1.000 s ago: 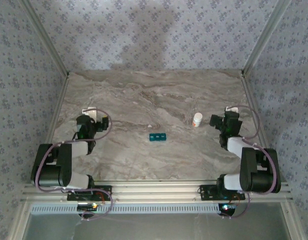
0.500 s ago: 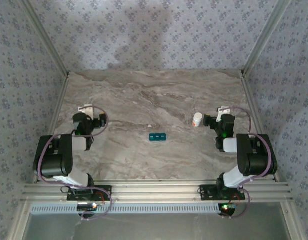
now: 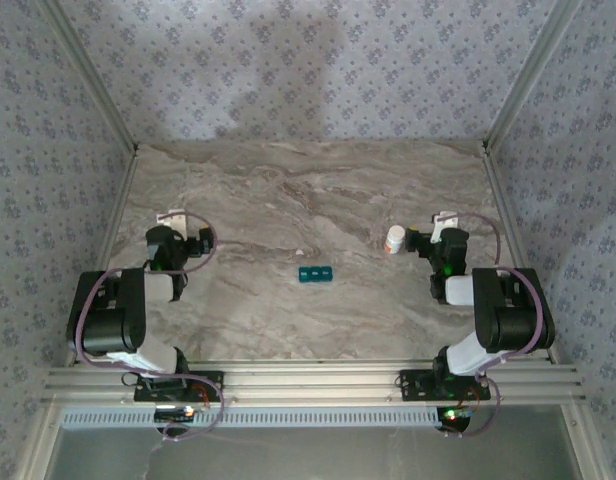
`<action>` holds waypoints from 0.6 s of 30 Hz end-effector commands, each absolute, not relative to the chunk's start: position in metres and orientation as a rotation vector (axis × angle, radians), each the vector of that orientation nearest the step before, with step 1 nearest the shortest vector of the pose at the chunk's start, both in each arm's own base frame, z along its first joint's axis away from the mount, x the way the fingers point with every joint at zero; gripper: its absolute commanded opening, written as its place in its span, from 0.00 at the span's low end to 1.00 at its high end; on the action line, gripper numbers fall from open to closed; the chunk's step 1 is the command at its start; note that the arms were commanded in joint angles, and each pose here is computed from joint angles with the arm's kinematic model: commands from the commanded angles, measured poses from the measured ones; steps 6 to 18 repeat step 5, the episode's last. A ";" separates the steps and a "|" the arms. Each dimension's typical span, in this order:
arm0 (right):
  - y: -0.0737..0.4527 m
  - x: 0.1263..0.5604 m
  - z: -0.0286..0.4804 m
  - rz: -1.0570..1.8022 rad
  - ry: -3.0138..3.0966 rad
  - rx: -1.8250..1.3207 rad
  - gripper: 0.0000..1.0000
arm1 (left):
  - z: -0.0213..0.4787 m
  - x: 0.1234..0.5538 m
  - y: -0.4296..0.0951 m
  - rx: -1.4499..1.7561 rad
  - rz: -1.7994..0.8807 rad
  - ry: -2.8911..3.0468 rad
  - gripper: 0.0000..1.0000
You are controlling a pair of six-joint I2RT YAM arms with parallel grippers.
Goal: Sort the pills into containers
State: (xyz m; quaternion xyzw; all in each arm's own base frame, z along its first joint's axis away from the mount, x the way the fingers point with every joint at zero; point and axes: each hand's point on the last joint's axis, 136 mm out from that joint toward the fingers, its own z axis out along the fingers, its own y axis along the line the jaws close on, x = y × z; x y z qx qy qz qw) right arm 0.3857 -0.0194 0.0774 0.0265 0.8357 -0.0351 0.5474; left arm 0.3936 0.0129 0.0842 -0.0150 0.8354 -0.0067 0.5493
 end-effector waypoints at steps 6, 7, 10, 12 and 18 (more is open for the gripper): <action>-0.021 0.391 0.085 -0.089 1.953 0.051 1.00 | 0.088 0.399 0.013 -0.052 -0.010 1.969 0.98; -0.021 0.391 0.085 -0.089 1.953 0.051 1.00 | 0.088 0.399 0.013 -0.052 -0.010 1.969 0.98; -0.021 0.391 0.085 -0.089 1.953 0.051 1.00 | 0.088 0.399 0.013 -0.052 -0.010 1.969 0.98; -0.021 0.391 0.085 -0.089 1.953 0.051 1.00 | 0.088 0.399 0.013 -0.052 -0.010 1.969 0.98; -0.021 0.391 0.085 -0.089 1.953 0.051 1.00 | 0.088 0.399 0.013 -0.052 -0.010 1.969 0.98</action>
